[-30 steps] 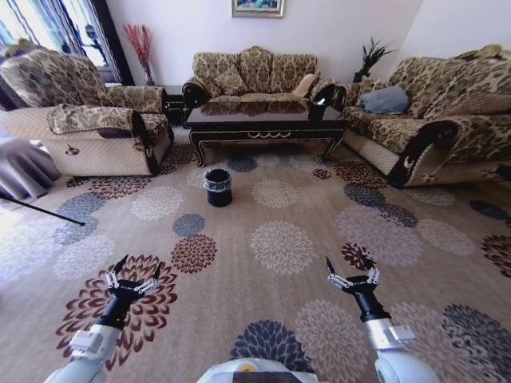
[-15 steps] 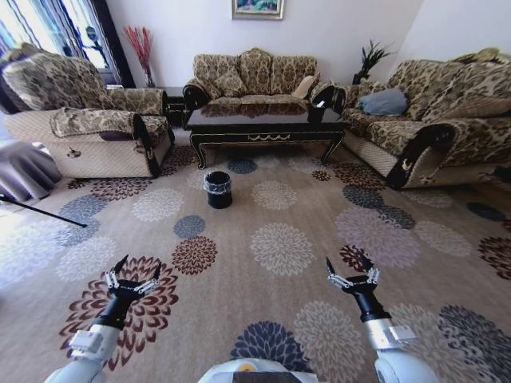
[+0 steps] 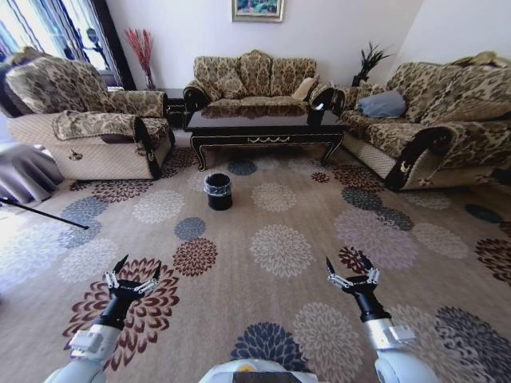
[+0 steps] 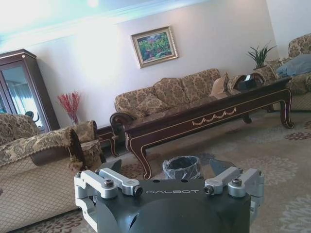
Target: Move to the front of the table and pick up the trash from the floor, then place it into the trash bin.
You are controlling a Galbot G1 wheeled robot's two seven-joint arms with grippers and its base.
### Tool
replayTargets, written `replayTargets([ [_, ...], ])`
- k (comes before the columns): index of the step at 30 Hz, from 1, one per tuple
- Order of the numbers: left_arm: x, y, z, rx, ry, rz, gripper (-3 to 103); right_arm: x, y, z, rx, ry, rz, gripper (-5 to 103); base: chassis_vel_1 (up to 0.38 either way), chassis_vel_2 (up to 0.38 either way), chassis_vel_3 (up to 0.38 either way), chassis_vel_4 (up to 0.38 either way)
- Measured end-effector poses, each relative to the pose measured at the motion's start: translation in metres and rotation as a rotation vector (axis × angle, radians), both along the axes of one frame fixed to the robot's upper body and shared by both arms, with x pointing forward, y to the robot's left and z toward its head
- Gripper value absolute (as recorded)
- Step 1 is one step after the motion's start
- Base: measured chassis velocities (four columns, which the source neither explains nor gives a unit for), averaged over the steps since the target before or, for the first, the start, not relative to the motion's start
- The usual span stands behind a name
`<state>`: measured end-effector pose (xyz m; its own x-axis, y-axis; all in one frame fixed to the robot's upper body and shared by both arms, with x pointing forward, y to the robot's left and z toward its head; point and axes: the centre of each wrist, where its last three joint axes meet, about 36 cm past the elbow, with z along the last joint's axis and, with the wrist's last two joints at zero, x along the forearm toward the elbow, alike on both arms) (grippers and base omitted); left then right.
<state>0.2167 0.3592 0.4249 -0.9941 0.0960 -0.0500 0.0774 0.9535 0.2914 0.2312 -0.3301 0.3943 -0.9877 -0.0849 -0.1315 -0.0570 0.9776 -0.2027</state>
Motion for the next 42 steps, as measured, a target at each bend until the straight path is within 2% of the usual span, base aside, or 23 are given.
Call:
replayTargets([
  [42,0.0000,0.0000,0.0000,0.000,0.000,0.000,100,0.0000,0.0000,0.0000,0.000,0.000,0.000,100,0.000,0.000,0.000,0.000],
])
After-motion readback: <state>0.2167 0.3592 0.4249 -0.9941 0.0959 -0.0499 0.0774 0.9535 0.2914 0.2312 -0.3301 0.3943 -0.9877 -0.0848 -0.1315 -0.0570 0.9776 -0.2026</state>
